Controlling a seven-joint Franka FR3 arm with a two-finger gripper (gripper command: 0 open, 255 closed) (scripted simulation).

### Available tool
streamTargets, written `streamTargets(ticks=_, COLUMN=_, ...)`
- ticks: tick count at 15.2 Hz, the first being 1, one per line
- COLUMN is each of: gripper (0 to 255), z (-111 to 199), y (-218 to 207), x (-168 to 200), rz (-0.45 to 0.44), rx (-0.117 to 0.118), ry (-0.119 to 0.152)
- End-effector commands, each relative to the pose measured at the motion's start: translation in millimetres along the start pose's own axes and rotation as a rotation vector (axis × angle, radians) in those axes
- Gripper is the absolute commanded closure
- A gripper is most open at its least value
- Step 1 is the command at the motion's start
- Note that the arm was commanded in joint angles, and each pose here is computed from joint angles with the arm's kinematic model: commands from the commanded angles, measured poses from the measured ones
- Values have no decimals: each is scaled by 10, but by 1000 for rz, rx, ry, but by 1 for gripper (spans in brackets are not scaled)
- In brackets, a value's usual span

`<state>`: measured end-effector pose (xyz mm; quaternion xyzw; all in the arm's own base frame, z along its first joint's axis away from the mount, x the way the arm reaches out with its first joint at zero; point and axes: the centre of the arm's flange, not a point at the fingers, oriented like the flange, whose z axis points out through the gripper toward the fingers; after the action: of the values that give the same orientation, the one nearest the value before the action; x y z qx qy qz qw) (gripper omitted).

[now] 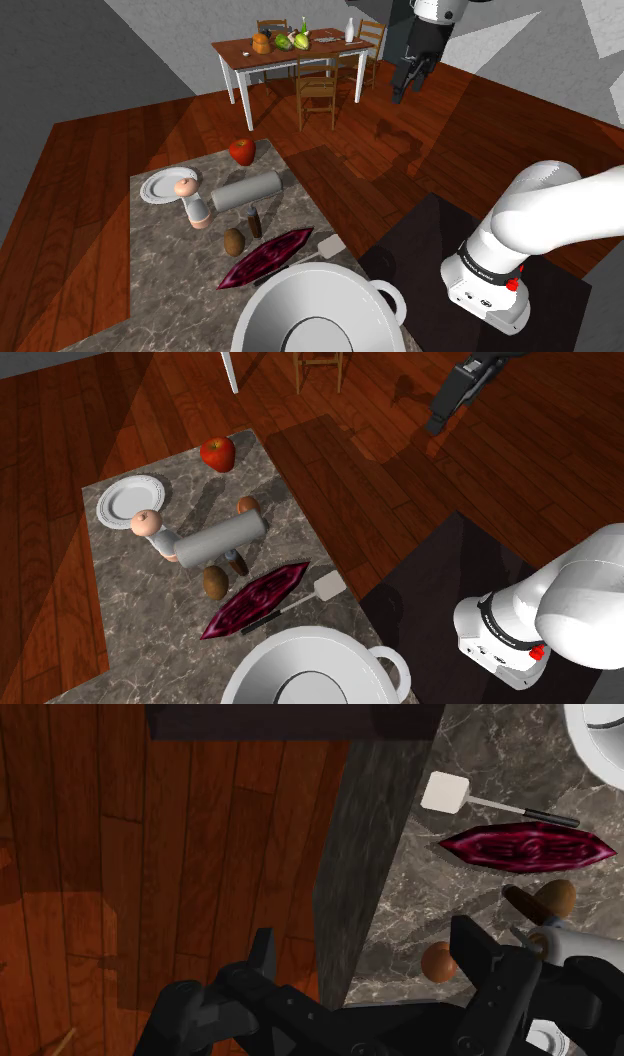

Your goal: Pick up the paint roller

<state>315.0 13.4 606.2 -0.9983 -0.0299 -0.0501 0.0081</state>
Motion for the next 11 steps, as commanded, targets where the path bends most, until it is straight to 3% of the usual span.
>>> streamTargets(ticks=1, gripper=0, z=0, y=0, x=0, rz=0, rx=0, ry=0)
streamTargets(ticks=11, gripper=0, z=569, y=-790, x=899, rz=-324, rx=-27, ry=8)
